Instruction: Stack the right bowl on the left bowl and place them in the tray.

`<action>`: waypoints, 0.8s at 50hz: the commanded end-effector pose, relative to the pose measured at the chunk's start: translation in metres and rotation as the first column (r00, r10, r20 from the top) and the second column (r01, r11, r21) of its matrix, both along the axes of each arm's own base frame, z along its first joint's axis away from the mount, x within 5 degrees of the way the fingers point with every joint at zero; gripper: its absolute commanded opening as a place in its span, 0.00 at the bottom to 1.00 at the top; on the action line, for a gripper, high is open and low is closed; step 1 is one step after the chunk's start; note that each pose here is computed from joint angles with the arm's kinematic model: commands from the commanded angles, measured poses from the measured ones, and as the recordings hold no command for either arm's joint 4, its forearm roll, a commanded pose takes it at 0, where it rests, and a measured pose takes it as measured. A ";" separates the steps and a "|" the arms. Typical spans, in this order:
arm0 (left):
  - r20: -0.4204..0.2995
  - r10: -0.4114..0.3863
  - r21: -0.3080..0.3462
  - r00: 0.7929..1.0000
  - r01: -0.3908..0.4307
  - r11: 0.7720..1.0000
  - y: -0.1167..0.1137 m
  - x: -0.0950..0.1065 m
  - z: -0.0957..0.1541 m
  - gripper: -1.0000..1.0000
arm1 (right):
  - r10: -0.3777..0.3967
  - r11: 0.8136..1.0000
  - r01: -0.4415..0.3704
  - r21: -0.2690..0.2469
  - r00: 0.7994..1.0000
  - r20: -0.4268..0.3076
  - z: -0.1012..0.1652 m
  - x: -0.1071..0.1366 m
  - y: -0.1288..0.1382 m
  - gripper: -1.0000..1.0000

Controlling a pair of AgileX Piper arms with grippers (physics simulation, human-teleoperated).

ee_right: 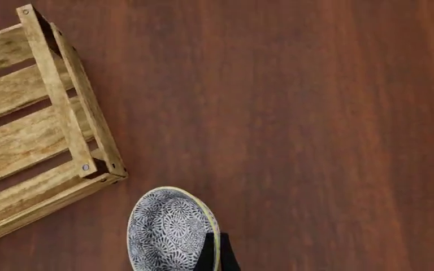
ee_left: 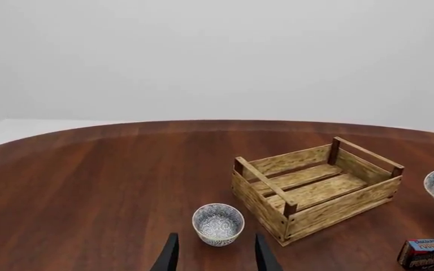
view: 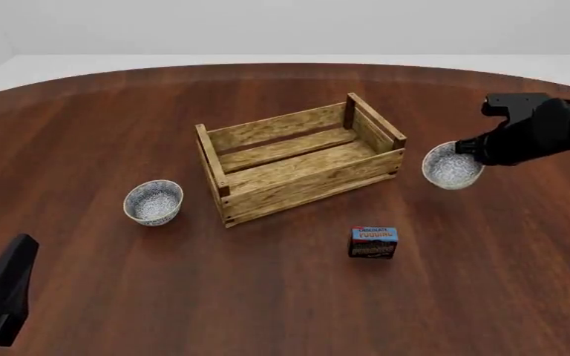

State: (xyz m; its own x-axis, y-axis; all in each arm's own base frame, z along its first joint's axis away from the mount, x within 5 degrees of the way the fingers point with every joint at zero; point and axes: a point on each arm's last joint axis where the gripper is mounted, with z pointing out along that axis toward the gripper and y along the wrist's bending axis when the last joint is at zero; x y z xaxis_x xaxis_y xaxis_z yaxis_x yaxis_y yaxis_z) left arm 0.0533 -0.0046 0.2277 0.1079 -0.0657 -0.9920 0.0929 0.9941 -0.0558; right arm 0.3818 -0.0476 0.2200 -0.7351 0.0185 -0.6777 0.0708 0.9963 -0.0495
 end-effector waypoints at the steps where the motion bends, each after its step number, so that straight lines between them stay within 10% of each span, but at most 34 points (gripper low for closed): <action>1: 0.003 0.000 0.000 1.000 0.000 1.000 0.000 0.000 -0.001 1.00 | 0.008 1.000 -0.009 0.007 0.998 0.059 0.029 -0.014 0.010 0.00; 40: 0.011 0.005 0.001 1.000 -0.005 1.000 0.000 -0.001 0.006 1.00 | 0.109 0.988 -0.135 0.068 0.946 0.306 0.147 -0.117 0.068 0.00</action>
State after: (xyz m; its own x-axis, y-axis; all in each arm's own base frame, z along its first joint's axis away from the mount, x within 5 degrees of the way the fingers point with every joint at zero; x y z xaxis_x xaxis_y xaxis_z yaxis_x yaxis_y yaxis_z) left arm 0.0526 -0.0044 0.2309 0.1170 -0.0635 -0.9911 0.0894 0.9946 -0.0532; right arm 0.2892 0.0090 0.3435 -0.5471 -0.0033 -0.8371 -0.0225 0.9997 0.0108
